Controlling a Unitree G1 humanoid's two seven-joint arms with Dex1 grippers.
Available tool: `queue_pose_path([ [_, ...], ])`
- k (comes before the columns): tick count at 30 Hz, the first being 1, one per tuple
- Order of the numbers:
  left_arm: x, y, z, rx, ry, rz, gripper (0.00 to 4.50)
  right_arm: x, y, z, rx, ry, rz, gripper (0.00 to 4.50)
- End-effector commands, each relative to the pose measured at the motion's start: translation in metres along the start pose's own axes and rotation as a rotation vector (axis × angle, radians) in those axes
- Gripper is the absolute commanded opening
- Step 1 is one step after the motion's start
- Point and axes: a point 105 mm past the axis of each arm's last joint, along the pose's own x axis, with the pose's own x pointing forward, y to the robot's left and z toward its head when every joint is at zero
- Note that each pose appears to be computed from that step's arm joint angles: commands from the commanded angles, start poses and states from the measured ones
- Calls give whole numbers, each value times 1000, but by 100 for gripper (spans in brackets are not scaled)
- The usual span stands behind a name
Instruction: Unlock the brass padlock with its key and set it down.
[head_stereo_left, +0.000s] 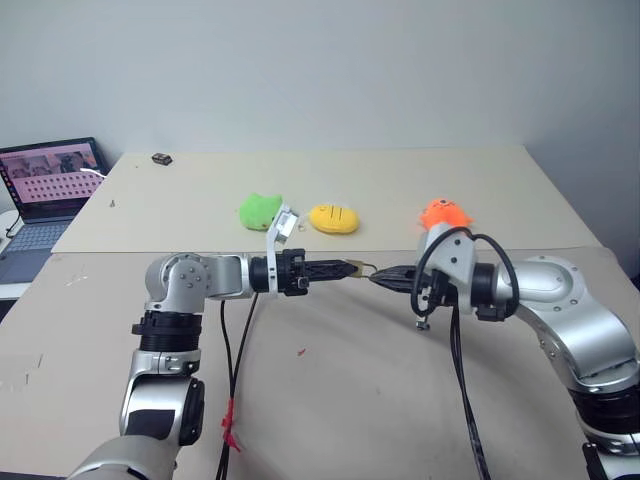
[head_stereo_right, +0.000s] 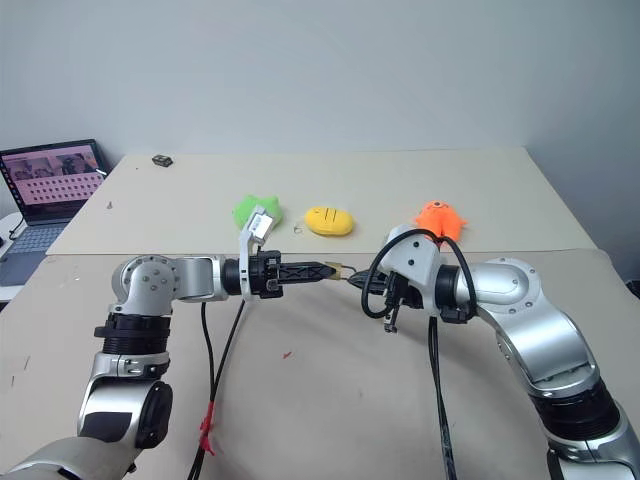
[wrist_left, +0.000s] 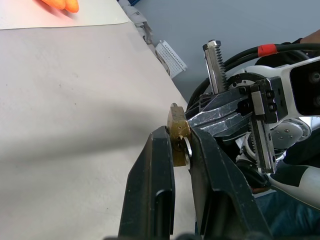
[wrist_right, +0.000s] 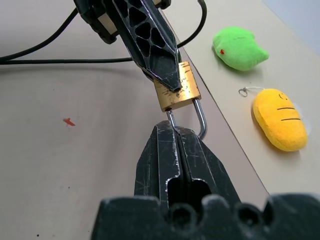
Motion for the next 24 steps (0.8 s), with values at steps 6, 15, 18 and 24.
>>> queue_pose_path([
  [6,-1,-10,7,36,-24,-27,3,1,-11,0,-41,-3,-40,5],
  [15,-4,-10,7,33,-40,-17,3,3,-24,-9,-36,-7,-100,5],
  [18,-5,-10,7,32,-46,-12,3,4,-28,-10,-22,-19,-122,5],
  [24,-6,-9,6,30,-51,-4,3,2,-25,-14,1,-4,-96,5],
])
